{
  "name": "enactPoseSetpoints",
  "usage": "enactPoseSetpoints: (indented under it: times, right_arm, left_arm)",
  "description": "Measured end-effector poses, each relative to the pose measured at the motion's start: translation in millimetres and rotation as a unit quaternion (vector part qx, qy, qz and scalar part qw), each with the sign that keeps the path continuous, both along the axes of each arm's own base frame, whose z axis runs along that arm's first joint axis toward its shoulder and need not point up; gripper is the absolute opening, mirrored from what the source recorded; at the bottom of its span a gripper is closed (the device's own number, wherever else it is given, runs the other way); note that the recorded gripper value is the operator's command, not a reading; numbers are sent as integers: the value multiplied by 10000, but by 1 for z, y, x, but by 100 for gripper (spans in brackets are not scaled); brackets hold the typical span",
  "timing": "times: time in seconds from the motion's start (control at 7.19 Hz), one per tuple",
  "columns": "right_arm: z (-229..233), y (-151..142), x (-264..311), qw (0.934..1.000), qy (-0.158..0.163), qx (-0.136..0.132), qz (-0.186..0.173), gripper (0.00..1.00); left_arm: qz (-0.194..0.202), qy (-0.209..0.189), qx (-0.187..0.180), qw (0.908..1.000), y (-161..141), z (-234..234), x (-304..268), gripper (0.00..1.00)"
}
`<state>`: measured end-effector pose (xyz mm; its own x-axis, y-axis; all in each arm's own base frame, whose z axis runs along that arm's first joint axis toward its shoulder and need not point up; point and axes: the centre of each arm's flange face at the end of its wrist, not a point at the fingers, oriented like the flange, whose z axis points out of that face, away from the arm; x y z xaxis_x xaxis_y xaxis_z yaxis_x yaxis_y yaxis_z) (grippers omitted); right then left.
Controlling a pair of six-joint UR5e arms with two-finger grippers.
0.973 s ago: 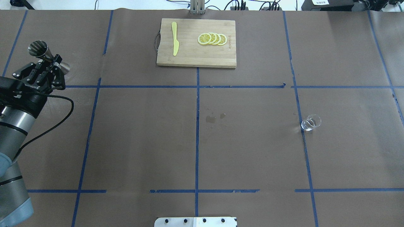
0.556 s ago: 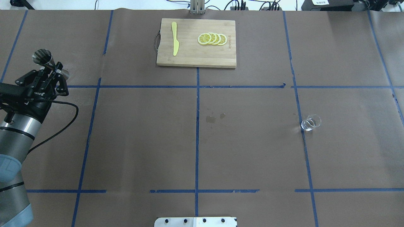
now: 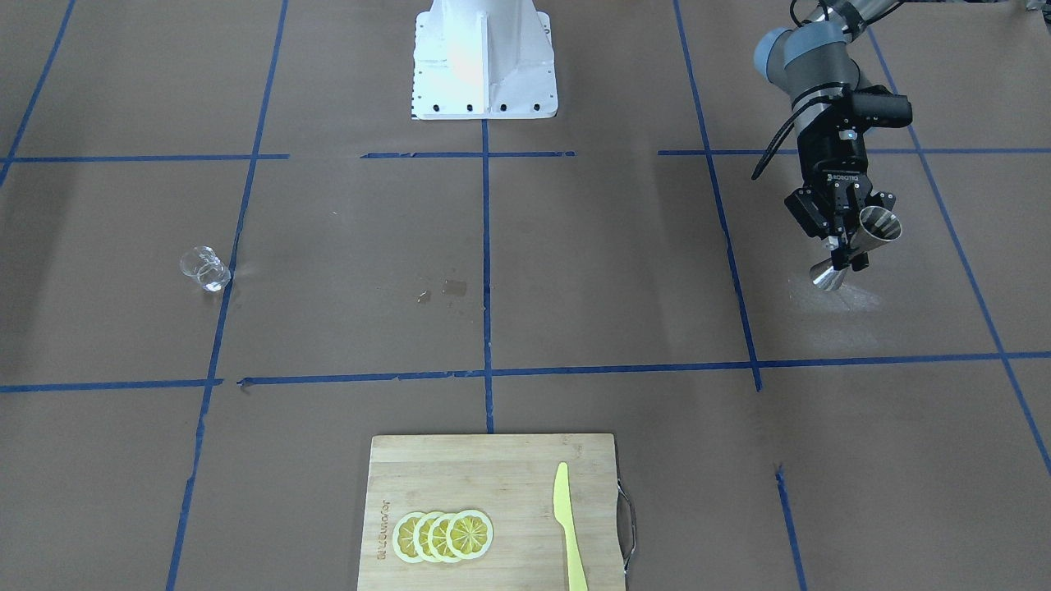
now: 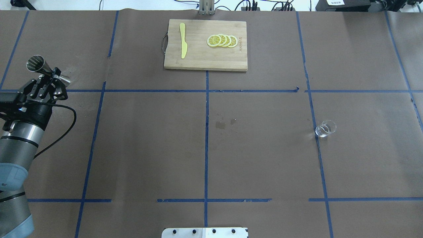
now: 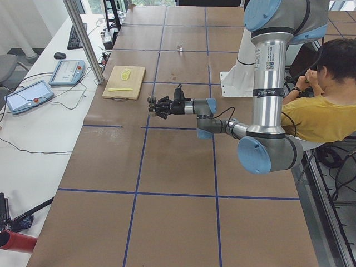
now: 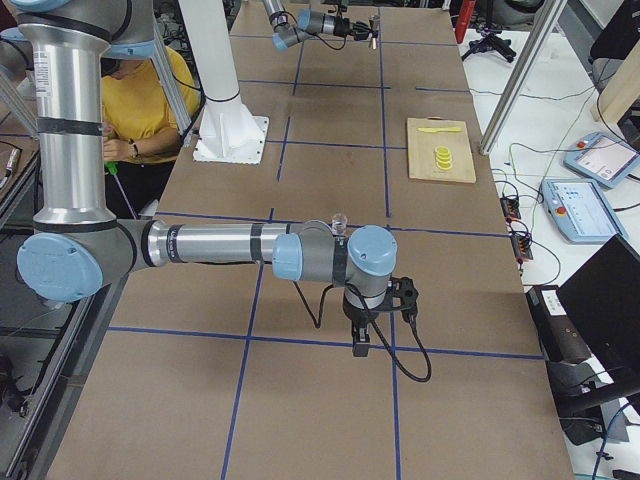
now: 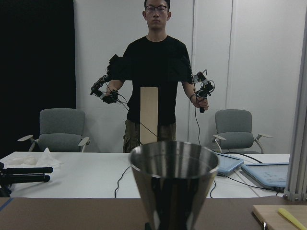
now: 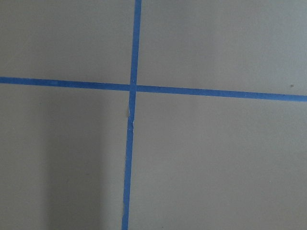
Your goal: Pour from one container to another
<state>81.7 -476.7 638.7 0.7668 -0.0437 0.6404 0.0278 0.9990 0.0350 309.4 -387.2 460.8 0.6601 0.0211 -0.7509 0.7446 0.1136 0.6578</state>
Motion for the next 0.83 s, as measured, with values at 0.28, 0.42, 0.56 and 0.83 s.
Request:
enactPoseSetpoints:
  times: [0.28,0.42,0.56,0.83]
  right_arm:
    - [0,0,0,10000,0,-1,1,100]
    - [0,0,0,10000,0,-1,1,100]
    - [0,0,0,10000,0,0,0,100]
    - [0,0,0,10000,0,4,-1,100]
  left_arm:
    - [-135,61,-43,9999,0,9,2,0]
    - [-79,10,-78,9999,4,12,9,0]
    - [73,-97,-121,9999,13,16,23,0]
    - [350,-275,-183,9988,31,28,46,0]
